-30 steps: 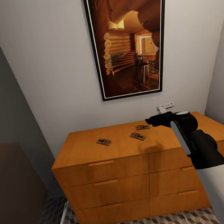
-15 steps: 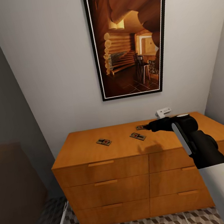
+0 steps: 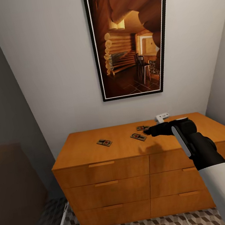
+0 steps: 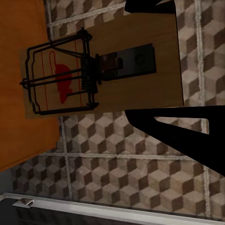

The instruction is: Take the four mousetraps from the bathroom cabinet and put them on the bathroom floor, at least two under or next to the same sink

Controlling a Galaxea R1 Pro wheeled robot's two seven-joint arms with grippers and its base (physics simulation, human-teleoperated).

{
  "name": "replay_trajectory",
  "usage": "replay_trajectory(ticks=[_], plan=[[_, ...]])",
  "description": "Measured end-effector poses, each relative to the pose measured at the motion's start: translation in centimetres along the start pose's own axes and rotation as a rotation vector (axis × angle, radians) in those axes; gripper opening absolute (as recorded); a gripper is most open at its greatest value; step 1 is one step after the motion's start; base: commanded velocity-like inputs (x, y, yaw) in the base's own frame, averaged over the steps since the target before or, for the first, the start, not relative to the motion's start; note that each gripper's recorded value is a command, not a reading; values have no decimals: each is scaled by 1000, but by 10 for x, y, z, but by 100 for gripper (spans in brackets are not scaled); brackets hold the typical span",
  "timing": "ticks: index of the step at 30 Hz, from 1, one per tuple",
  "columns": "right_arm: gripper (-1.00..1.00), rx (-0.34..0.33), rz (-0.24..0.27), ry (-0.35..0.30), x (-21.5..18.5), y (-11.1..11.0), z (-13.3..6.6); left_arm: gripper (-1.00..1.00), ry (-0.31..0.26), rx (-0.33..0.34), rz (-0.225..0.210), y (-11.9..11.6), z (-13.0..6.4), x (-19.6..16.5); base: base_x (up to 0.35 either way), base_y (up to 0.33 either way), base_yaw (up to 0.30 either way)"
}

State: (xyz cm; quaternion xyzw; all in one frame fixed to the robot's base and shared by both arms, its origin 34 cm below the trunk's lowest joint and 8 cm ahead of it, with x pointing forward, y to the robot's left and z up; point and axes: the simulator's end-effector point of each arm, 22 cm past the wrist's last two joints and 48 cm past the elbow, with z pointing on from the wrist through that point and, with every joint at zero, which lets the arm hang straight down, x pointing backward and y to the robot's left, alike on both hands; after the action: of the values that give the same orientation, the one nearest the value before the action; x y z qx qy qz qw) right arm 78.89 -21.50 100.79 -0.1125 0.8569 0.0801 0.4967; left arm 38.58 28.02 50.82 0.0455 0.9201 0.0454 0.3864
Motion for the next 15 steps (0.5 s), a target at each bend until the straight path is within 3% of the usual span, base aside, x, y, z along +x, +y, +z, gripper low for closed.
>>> replay_trajectory(ticks=[5,15], plan=[[100,-76,5,15,6,15,3,-100,1,0,0,0,0,0,0,0,0],[100,-168,5,23,19,27,13,-100,2,0,0,0,0,1,0,0,0]])
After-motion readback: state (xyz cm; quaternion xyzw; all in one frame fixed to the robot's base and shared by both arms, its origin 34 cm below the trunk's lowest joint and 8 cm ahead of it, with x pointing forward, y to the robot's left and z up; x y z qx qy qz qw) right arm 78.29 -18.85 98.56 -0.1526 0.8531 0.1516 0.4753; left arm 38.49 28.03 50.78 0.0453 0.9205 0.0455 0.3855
